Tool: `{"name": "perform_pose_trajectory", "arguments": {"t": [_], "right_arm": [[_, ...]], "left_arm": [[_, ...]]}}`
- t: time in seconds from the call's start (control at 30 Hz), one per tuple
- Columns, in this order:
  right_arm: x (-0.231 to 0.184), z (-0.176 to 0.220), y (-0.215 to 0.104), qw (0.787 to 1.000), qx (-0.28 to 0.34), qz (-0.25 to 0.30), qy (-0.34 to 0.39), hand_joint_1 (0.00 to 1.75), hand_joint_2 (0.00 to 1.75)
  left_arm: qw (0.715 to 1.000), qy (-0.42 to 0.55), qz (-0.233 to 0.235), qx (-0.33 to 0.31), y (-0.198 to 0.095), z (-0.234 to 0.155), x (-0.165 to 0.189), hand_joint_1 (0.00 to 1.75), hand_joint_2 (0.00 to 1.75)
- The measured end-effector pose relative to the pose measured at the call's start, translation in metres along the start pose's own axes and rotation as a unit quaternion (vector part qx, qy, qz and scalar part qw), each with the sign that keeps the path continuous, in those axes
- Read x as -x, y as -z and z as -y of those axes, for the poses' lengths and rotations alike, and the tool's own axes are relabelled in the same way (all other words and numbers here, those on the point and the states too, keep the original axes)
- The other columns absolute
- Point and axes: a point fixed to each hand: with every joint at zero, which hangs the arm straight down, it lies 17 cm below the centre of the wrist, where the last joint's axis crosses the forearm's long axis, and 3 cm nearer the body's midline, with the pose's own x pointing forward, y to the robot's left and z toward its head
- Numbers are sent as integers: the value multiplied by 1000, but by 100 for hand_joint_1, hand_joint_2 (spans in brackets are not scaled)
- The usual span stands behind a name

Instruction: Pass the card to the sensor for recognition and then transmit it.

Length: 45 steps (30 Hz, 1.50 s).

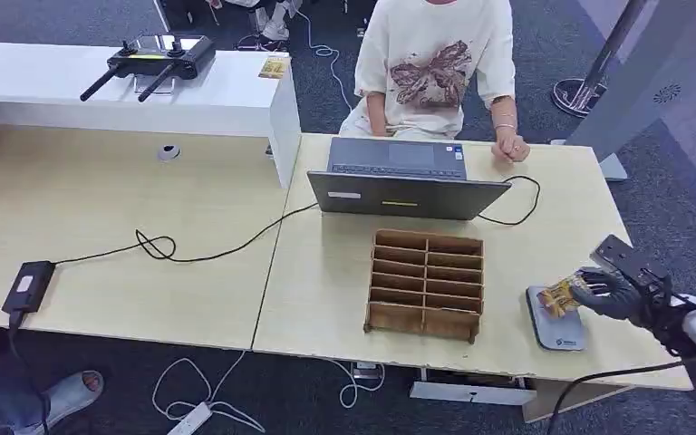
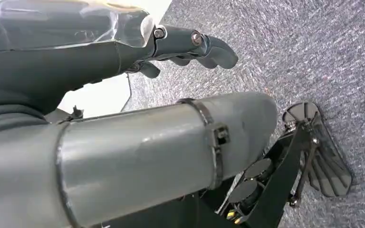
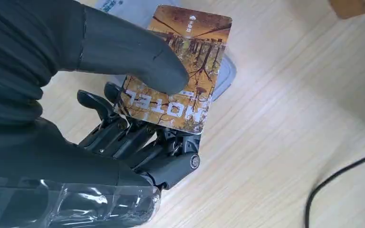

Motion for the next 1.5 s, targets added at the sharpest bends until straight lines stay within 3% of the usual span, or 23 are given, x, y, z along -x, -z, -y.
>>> {"name": "perform_pose_trajectory", "arguments": {"t": [0.87, 1.5], "right_arm": [[38, 4, 11, 988, 43, -84, -118, 175, 175], [22, -2, 27, 985, 41, -86, -142, 175, 175]], "left_arm": [[1000, -4, -9, -13, 0, -3, 8, 0, 0], [1000, -9, -18, -4, -1, 2, 12, 0, 0]]}}
